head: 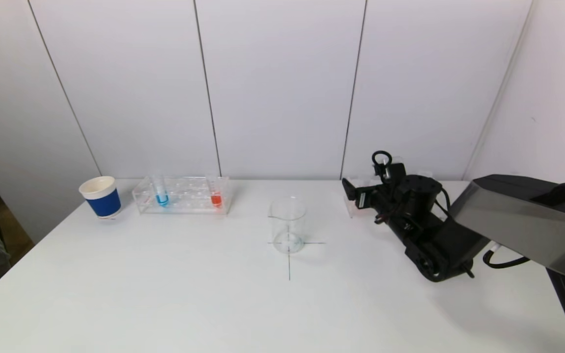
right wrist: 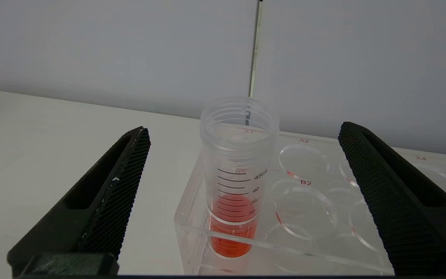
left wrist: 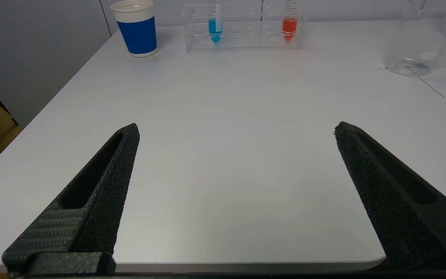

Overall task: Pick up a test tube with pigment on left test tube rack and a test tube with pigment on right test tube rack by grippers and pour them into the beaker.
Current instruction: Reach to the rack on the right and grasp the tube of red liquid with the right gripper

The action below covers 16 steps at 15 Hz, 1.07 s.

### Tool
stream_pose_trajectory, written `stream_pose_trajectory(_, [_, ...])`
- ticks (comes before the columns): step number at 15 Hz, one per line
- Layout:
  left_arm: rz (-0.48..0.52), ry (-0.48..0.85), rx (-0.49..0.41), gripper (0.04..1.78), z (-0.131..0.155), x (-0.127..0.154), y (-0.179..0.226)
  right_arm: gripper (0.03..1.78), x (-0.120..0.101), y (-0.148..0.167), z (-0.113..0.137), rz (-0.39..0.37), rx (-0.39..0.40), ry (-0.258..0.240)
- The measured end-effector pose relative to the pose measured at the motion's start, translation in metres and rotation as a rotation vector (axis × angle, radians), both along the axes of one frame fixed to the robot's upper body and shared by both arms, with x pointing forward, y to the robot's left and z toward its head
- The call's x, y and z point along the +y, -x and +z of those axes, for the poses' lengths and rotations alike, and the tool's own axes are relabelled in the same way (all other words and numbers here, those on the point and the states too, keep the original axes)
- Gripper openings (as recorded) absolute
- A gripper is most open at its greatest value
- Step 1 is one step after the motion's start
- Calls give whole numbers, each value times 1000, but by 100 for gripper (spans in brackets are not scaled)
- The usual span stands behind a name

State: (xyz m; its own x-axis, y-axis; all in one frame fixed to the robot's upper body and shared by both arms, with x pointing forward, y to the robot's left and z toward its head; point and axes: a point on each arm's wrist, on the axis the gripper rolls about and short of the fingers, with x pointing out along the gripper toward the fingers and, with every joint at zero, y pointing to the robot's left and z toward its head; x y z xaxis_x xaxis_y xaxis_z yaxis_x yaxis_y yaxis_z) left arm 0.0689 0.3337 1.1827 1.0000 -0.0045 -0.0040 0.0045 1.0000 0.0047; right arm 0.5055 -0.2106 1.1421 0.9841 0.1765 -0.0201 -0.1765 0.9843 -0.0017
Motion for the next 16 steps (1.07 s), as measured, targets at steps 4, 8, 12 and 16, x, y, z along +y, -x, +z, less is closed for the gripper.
stream_pose_trajectory(4, [0,0,0,176,0,0,0,177,0,0,-2,-1,3,0])
stream_pose_trajectory(8, [0,0,0,176,0,0,0,177,0,0,-2,-1,3,-1])
stream_pose_trajectory(12, [0,0,0,176,0,0,0,177,0,1,-2,0,-3,-1])
stream_pose_trajectory(16, [-1,0,0,176,0,0,0,177,0,1,-1,-1,-4,-1])
